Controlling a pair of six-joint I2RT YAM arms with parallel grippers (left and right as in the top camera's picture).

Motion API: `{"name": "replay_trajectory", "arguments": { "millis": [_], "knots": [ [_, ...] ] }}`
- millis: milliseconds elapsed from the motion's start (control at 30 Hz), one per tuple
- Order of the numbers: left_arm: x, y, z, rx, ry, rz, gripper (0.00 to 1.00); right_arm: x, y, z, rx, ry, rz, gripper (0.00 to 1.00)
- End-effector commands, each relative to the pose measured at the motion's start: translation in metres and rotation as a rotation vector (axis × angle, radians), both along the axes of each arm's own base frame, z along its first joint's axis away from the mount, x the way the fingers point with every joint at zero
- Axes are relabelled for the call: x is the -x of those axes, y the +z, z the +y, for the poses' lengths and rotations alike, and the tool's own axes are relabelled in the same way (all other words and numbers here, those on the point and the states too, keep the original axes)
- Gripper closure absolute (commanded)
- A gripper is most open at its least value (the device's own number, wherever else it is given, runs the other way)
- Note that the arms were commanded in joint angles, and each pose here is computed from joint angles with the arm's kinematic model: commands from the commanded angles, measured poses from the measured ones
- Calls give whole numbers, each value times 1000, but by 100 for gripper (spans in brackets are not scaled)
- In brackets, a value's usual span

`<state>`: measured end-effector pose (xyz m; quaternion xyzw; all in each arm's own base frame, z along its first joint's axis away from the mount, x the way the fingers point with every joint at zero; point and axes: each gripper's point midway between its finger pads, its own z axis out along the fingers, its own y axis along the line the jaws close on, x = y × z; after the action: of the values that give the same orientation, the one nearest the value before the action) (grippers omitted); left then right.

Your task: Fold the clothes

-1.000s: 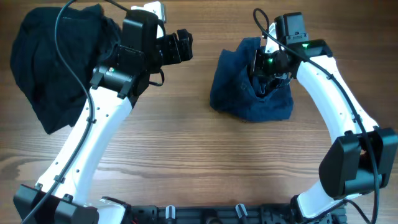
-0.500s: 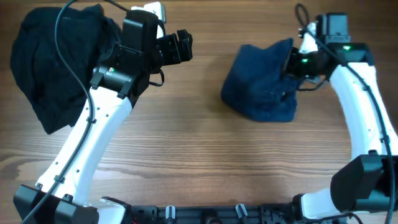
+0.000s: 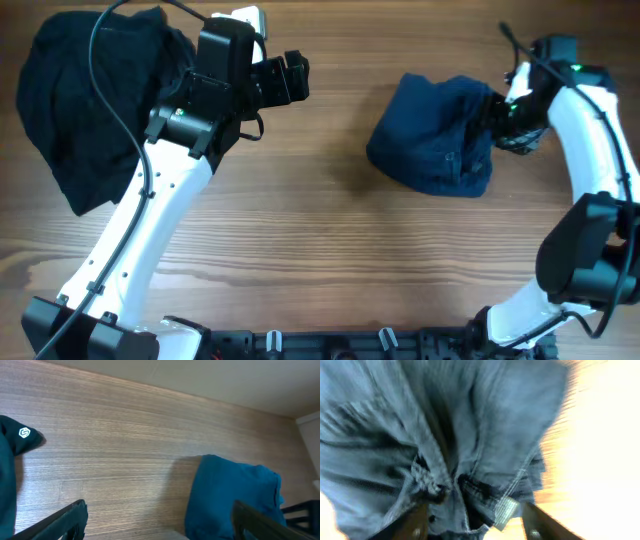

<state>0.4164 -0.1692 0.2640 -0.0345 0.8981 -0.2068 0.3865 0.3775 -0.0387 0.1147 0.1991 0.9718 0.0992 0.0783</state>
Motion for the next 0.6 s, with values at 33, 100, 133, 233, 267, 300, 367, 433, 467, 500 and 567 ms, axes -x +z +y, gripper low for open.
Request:
{"name": "replay_trajectory", "arguments": {
  "millis": [33,100,133,233,267,300,367,433,467,500,567],
  "knots": [
    [-3,-3,2,-12,6,3,8,-30,95,1,9,45,-258,66],
    [-3,-6,2,-14,6,8,9,-38,117,20,-57,104,-334,82],
    [-4,-7,2,-15,6,10,8,-39,119,28,-81,131,-348,87],
    [-4,-8,1,-16,6,13,9,-37,103,47,-122,174,-300,96],
    [-4,-8,1,-16,6,12,9,-36,96,52,-132,184,-279,96],
    [-4,-8,1,-15,6,12,9,-34,86,57,-143,199,-251,96],
    [-4,-8,1,-16,7,12,8,-28,62,70,-188,244,-193,96],
    [-4,-8,1,-16,6,13,8,-19,37,77,-215,261,-127,96],
    [-4,-8,1,-16,7,13,8,-14,21,77,-224,256,-89,96],
    [-4,-8,1,-16,7,13,8,-7,6,78,-231,252,-56,96],
    [-4,-8,1,-16,6,13,8,4,-17,77,-239,238,-13,96]
  ]
}}
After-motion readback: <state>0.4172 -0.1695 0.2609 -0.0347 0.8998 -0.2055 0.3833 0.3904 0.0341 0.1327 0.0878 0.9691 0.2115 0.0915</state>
